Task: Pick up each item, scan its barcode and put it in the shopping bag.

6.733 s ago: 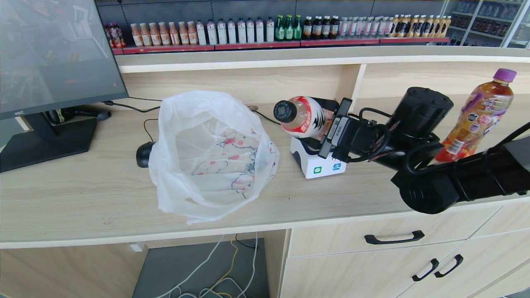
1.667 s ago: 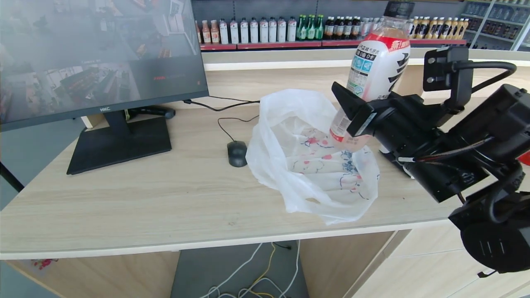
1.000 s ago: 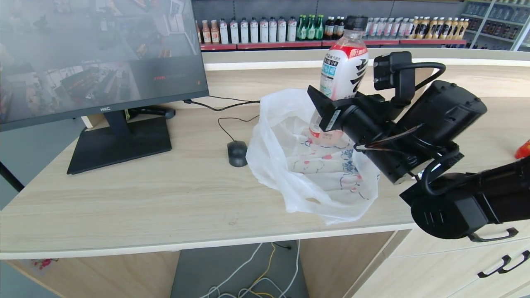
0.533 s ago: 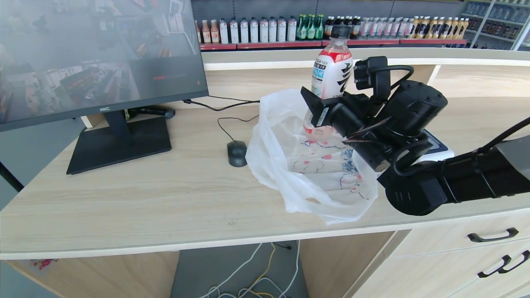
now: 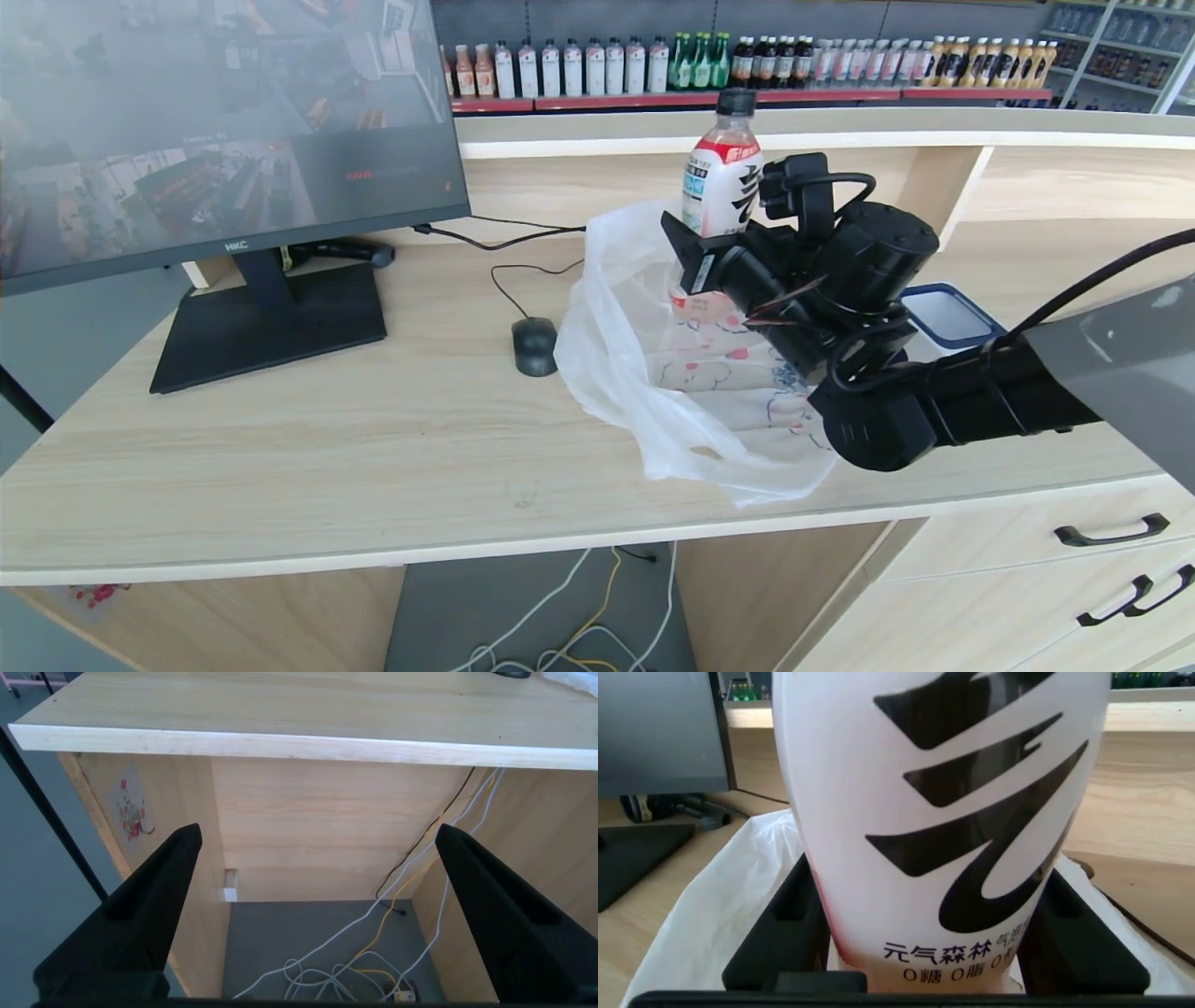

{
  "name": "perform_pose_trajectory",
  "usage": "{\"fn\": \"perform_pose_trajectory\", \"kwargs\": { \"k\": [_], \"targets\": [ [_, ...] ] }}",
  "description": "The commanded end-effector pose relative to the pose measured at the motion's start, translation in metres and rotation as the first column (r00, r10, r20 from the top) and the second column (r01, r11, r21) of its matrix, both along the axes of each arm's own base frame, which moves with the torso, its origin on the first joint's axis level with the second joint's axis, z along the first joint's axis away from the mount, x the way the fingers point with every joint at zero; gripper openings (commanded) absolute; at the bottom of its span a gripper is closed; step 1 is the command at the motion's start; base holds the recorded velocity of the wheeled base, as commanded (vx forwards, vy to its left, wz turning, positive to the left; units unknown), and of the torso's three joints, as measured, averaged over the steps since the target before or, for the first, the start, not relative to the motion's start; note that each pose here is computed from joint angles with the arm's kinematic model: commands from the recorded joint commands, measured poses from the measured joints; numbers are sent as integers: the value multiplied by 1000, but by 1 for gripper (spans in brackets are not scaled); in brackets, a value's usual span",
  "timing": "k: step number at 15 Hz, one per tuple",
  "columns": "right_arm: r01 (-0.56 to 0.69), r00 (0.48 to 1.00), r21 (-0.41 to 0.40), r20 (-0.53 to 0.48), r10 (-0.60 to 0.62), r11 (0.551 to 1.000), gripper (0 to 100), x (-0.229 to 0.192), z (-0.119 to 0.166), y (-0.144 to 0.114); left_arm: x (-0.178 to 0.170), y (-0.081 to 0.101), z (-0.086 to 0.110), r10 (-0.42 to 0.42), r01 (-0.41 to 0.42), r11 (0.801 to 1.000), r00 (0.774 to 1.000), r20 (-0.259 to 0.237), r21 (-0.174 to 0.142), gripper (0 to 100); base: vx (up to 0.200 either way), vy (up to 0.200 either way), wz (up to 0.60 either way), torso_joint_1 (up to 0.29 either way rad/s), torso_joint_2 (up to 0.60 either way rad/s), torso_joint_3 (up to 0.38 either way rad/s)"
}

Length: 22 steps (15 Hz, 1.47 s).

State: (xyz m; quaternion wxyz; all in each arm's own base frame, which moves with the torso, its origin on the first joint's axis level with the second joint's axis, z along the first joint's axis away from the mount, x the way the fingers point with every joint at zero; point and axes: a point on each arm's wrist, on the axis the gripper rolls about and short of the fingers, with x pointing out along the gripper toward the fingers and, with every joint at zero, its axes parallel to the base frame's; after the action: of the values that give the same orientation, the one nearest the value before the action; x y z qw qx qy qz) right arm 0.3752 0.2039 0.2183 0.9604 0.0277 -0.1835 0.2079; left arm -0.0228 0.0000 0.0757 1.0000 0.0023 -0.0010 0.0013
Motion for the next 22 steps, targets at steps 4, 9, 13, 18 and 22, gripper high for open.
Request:
{"fn": "perform_pose_trajectory", "kwargs": {
  "k": [4, 9, 13, 18, 22],
  "targets": [
    [9, 1000, -20, -13, -9, 1000, 0, 18, -14, -9, 0, 0, 0, 1, -1, 1000, 1000, 1, 0, 100, 0, 0, 0, 0, 0, 0],
    [2, 1000, -21, -17, -2, 1000, 0, 27, -23, -2, 0, 0, 0, 1, -1, 1000, 1000, 1, 0, 100, 0, 0, 0, 0, 0, 0],
    [-5, 1000, -23, -16, 5, 1000, 0, 30, -28, 3, 0, 0, 0, 1, -1, 1000, 1000, 1, 0, 100, 0, 0, 0, 0, 0, 0],
    [-9, 1000, -29, -29, 8, 1000, 0, 31, -34, 5, 0, 0, 0, 1, -1, 1000, 1000, 1, 0, 100, 0, 0, 0, 0, 0, 0],
    [-11, 999, -34, -40, 9, 999, 0, 32, -39, 7, 0, 0, 0, 1, -1, 1000, 1000, 1, 0, 100, 0, 0, 0, 0, 0, 0]
  ]
}}
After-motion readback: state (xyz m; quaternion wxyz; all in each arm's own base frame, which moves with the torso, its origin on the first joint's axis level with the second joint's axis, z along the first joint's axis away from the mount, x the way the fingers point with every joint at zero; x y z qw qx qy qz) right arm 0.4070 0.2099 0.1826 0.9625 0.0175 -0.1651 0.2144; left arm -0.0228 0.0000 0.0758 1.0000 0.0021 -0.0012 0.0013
